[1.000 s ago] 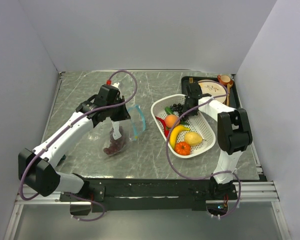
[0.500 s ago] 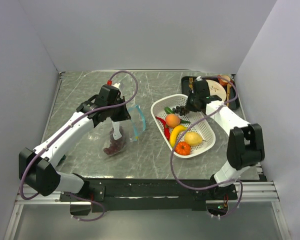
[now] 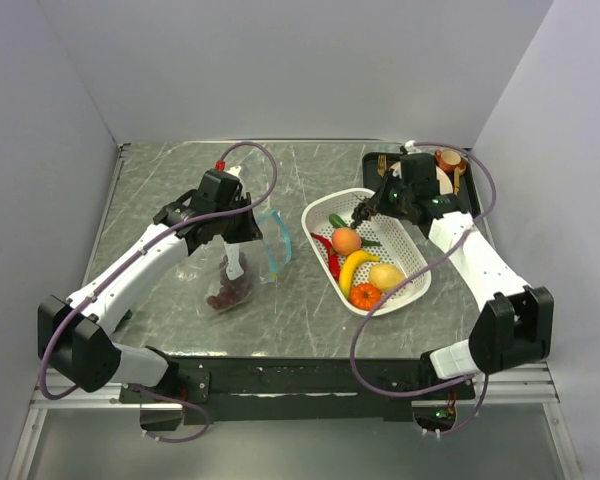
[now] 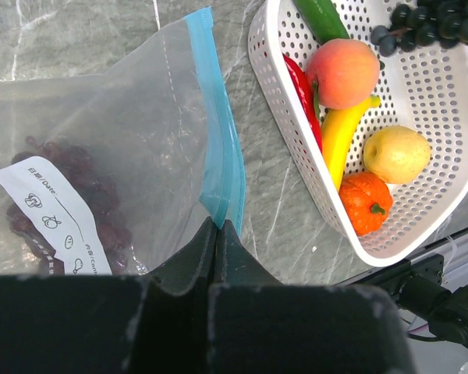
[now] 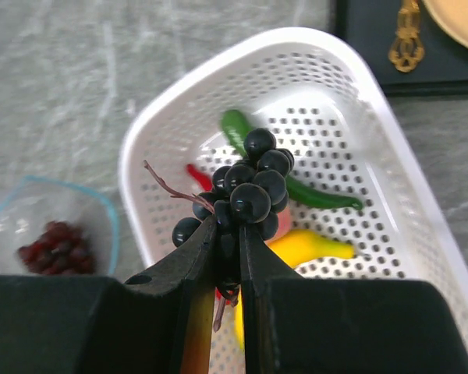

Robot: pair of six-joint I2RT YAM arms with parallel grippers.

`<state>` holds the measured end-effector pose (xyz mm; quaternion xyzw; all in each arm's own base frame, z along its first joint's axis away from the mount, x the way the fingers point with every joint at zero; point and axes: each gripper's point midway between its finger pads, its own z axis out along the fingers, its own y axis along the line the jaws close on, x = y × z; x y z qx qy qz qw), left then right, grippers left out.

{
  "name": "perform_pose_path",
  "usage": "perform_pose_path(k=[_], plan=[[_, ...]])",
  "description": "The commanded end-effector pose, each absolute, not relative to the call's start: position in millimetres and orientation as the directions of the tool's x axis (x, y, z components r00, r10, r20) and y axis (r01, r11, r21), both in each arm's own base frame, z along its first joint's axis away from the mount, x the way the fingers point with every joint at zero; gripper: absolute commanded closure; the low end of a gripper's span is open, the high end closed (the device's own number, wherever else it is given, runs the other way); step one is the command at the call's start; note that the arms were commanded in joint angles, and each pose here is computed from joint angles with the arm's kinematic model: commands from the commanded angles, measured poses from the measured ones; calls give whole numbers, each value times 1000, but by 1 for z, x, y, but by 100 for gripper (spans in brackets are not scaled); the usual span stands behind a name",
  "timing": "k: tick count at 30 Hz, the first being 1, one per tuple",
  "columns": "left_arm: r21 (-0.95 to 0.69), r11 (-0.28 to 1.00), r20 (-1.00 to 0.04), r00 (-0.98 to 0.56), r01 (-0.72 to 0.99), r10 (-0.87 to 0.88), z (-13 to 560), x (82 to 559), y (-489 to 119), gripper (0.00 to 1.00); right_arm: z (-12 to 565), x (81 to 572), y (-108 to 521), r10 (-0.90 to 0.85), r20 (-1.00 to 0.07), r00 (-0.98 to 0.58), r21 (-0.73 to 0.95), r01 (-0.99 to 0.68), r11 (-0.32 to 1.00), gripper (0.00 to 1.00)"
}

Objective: Place the food in the zip-top bag and seal the zipper
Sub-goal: Pick up the fake fruit from the bin.

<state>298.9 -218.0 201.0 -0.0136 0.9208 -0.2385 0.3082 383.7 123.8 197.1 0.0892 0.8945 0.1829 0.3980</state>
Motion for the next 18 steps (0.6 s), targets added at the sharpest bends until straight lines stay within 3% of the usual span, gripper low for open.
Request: perform_pose_path(k=[1, 18], plan=[[-471, 865, -603, -779, 175, -171, 219, 306, -228, 99, 270, 374, 156, 335, -728, -598, 520, -163, 839, 85], [-482, 850, -640, -747, 210, -179, 248, 299, -225, 99, 296, 327, 297, 190, -670, -718, 668, -472, 575, 85]])
